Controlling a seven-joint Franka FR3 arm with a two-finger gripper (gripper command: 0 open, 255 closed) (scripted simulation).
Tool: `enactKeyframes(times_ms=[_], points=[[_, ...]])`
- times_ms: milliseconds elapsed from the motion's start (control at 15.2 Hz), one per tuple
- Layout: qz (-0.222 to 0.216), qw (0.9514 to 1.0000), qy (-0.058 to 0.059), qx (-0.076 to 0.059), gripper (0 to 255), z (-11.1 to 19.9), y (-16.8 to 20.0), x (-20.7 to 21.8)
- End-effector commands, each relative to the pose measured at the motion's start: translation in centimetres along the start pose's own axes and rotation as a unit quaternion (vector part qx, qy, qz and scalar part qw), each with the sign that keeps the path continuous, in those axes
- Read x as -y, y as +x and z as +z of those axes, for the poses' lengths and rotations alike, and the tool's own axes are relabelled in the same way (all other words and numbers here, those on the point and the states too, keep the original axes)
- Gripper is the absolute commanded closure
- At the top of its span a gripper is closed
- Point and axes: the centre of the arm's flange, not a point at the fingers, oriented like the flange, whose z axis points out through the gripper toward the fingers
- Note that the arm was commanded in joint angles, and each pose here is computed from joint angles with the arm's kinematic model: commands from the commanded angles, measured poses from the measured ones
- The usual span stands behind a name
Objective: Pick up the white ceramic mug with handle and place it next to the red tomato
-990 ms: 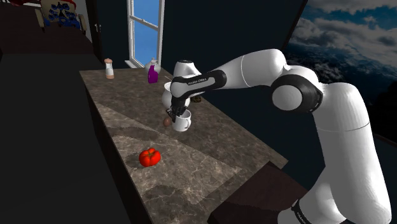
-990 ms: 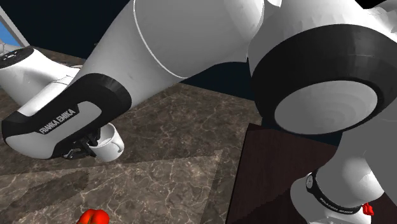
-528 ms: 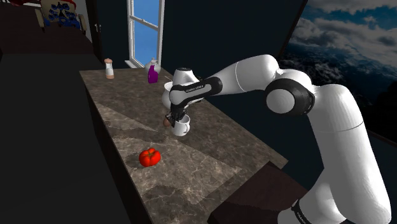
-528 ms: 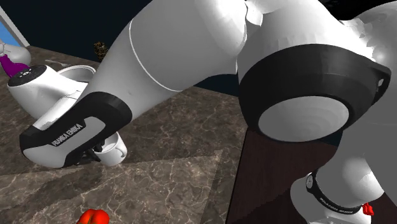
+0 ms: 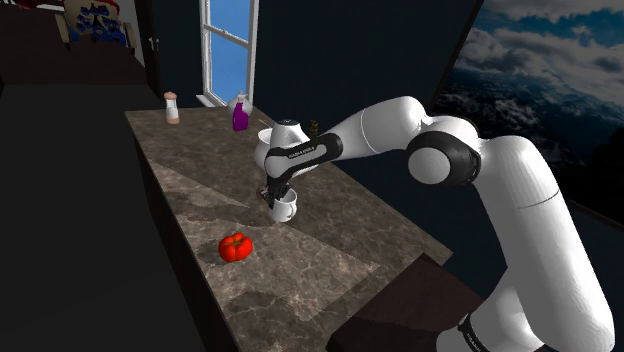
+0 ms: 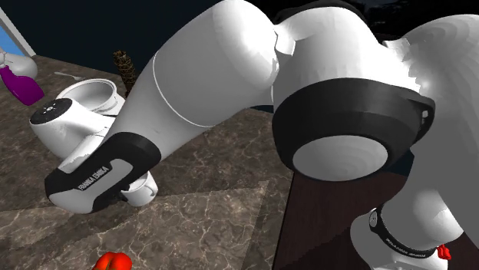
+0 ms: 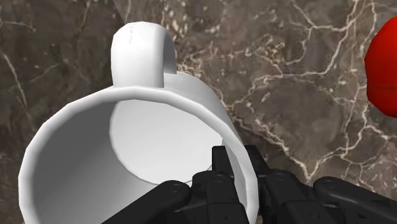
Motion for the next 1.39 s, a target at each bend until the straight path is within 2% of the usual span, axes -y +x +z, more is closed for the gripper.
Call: enactKeyframes(times_ms=[0, 264, 792, 858, 1188, 1320], points=[[0.0, 1.0, 0.0, -0.001, 255, 1.0, 0.1, -0.1], [0.0, 1.0, 0.0, -0.001, 255, 3.0, 0.0, -0.1], [0.0, 1.0, 0.0, -0.001, 255, 3.0, 0.0, -0.1], [0.0, 1.0, 0.0, -0.001, 0, 3.0, 0.0, -0.1], [0.0, 1.0, 0.0, -0.001, 0, 3.0, 0.0, 0.0], [0.0, 1.0, 0.0, -0.001, 0, 0.4, 0.0, -0.1]])
